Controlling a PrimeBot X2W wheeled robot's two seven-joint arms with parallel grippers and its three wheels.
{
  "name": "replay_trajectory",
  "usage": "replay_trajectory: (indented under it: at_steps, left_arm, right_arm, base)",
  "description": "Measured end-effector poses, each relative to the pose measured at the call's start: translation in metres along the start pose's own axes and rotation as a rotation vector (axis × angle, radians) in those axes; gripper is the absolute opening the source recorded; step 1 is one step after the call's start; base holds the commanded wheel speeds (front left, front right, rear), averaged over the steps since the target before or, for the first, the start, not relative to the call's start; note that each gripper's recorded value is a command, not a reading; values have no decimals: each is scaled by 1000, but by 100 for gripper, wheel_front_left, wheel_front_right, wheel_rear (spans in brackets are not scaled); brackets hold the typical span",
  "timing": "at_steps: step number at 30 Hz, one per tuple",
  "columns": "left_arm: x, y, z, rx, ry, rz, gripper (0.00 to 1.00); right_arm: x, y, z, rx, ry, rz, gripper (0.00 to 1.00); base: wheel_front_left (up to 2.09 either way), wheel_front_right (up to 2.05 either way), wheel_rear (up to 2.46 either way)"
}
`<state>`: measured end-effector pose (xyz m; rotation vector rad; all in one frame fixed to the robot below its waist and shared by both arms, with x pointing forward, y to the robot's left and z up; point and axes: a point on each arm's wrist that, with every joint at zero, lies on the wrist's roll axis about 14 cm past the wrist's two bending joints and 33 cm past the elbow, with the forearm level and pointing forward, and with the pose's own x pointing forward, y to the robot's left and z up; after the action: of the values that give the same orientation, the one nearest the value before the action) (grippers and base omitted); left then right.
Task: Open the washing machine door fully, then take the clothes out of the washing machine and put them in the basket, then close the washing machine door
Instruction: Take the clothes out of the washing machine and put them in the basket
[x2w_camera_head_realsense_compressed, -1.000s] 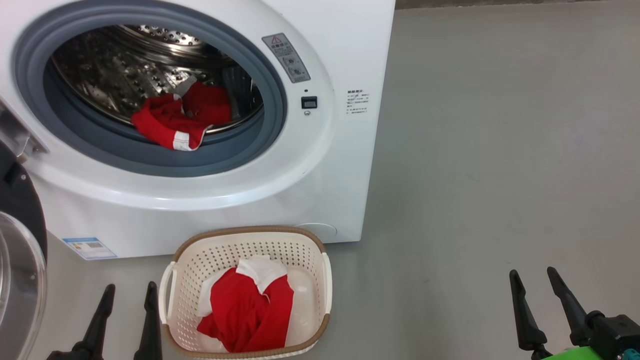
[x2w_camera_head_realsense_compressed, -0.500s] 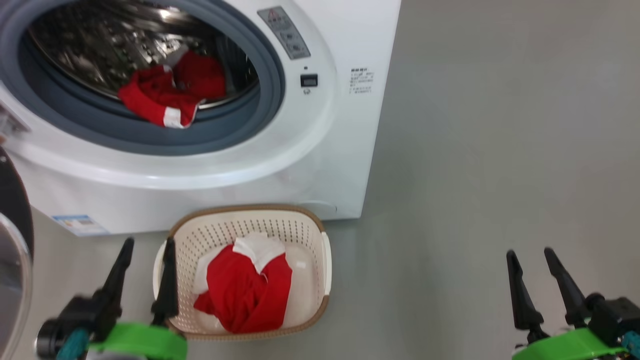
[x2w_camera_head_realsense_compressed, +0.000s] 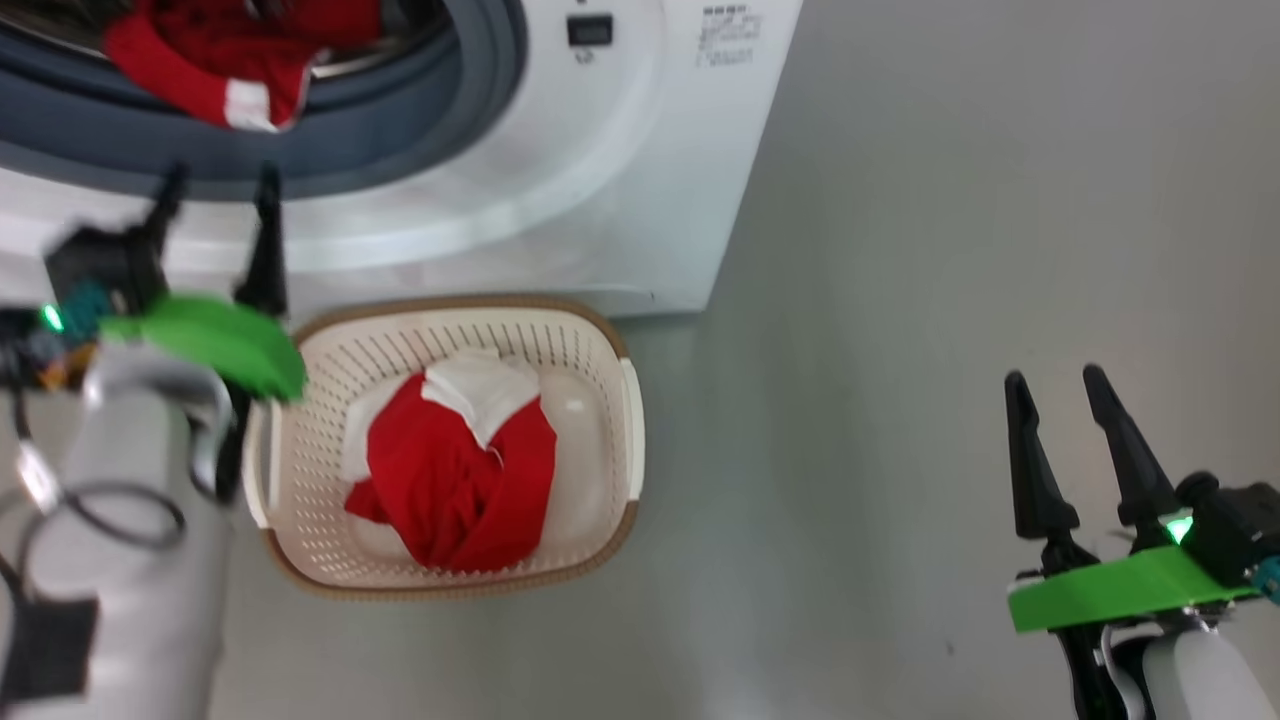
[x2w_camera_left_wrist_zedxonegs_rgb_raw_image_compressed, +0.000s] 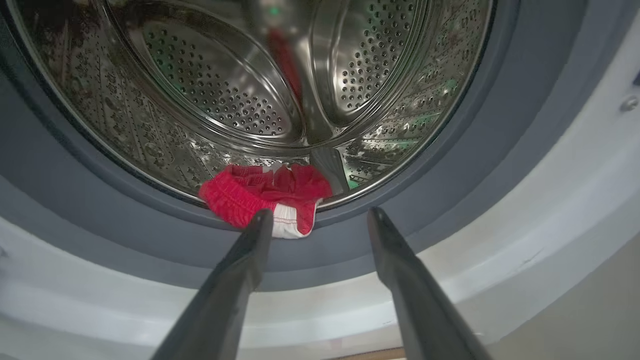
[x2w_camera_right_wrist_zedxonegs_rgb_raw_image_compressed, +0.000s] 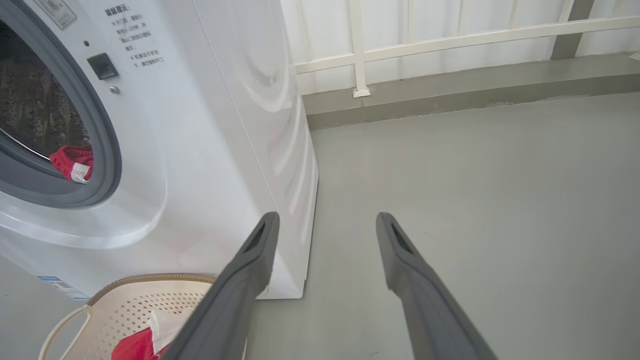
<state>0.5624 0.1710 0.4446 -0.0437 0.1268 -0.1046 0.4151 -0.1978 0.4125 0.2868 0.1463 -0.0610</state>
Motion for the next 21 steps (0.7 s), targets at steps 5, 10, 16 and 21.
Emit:
replay_trajectory:
  at_steps: [5, 10, 16, 21]
  left_arm:
    - [46, 0, -10, 45, 82, -19, 100]
    - [73, -2, -35, 47, 185, -23, 100]
    - [93, -4, -51, 80, 260, -14, 100]
    - [104, 8, -54, 104, 299, 39, 100]
  right_arm:
    - [19, -4, -9, 18, 11, -11, 100]
    - [26, -14, -24, 17, 45, -35, 100]
    - [27, -22, -32, 8, 65, -55, 100]
    - [29, -21, -36, 14, 73, -52, 100]
  base:
    - [0, 0, 0]
    - [0, 0, 0]
    - [0, 0, 0]
    - [0, 0, 0]
